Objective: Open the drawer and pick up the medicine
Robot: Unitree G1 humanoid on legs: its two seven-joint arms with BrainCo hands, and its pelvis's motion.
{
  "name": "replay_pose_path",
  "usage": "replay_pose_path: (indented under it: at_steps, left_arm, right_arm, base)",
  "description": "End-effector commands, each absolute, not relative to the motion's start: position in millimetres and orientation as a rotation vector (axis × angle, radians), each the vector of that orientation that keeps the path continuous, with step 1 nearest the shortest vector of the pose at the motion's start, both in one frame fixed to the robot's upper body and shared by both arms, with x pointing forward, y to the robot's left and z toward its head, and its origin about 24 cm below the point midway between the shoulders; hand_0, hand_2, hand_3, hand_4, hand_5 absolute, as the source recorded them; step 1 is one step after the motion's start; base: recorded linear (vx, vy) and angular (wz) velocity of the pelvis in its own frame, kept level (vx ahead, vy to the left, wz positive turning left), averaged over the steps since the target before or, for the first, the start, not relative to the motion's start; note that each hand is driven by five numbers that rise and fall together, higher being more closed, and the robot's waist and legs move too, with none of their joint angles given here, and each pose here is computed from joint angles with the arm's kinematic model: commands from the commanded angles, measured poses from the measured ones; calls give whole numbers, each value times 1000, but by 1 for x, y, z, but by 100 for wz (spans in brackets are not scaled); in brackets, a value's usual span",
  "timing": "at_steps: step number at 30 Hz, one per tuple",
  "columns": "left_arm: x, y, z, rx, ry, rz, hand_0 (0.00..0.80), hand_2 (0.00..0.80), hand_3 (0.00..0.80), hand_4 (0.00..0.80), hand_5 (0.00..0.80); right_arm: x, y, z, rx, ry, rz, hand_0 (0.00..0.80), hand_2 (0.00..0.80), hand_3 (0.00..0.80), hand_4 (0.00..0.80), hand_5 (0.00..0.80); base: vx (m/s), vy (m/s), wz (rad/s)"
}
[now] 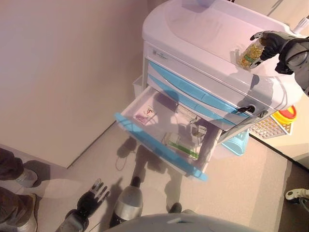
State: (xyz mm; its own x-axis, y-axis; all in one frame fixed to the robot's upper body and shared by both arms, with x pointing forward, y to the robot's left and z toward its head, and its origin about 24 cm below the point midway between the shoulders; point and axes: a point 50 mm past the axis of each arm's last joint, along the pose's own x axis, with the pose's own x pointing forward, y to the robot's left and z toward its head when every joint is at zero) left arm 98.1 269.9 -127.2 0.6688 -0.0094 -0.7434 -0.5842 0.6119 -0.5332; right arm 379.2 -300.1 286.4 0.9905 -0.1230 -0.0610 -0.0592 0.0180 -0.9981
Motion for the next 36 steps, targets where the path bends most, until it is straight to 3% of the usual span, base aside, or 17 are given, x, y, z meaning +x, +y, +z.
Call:
replay_pose_path:
  at_steps: [1,18,36]
  left_arm:
    - [104,283,-117,-808,749,330,0,0,0,0,0]
    - [105,284,-116,-805,749,335,0,0,0,0,0]
    - [98,287,-117,-806,750,358,0,0,0,0,0]
  right_arm:
    - [381,-298,276,-1628,195,-14,0,0,0,0,0]
    - [379,-303,285,-1671,192,-59,0,0,0,0,0]
    - [366,-307,342,-1747,79,-237,0,0,0,0,0]
  base:
    - [0,0,0]
    - [0,0,0]
    - [0,0,0]
